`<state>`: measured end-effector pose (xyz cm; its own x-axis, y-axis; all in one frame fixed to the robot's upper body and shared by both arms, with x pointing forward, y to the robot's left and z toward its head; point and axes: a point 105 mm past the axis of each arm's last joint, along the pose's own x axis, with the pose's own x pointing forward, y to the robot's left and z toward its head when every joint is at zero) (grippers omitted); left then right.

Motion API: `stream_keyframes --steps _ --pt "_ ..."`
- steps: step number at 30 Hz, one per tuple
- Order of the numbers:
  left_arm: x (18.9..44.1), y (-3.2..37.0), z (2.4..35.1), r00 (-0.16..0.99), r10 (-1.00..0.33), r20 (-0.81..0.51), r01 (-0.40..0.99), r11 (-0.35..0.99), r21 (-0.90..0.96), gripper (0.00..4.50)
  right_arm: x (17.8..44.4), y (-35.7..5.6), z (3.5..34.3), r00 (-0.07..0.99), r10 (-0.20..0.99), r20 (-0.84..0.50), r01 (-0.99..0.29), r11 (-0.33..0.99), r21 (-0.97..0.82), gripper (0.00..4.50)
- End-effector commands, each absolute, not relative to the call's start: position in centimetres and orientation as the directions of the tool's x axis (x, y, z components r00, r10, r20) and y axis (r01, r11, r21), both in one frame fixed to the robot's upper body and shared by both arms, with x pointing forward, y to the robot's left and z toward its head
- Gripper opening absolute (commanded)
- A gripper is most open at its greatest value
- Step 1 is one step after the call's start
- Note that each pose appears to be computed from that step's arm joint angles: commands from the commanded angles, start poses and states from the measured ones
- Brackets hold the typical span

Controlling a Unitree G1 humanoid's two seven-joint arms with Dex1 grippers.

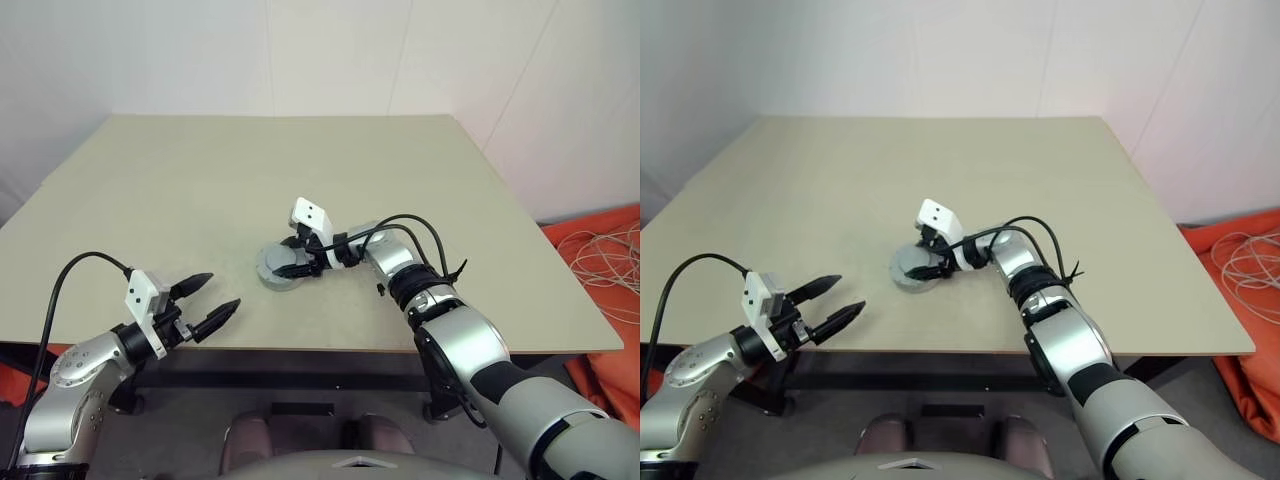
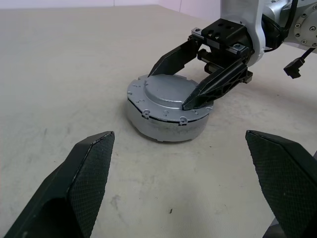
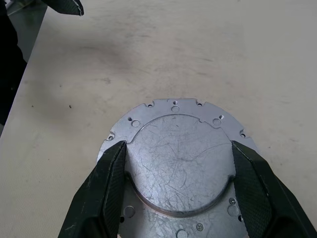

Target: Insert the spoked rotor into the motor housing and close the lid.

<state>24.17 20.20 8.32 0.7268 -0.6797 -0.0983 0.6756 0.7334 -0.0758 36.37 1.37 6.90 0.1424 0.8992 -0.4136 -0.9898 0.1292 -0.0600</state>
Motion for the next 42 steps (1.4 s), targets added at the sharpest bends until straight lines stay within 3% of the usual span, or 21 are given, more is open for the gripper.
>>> stream_keyframes --steps 1,16,24,42 --pt "24.3 19.7 9.6 0.714 -0.698 -0.059 0.696 0.716 -0.049 4.5 36.4 1.1 6.2 0.144 0.875 -0.462 -0.99 0.129 -0.065 3.11" --pt "24.5 19.8 9.6 0.711 -0.701 -0.061 0.7 0.713 -0.041 4.5 35.9 -0.1 3.8 0.124 0.813 -0.57 -0.991 0.135 -0.023 3.11" --pt "24.6 19.6 9.8 0.708 -0.704 -0.056 0.703 0.71 -0.038 4.5 36.2 1.6 6.7 0.122 0.905 -0.408 -0.99 0.141 0.015 3.11" --pt "24.7 19.5 9.7 0.707 -0.705 -0.051 0.704 0.709 -0.043 4.5 36.9 1.7 8.2 0.151 0.917 -0.369 -0.987 0.159 -0.01 3.11"
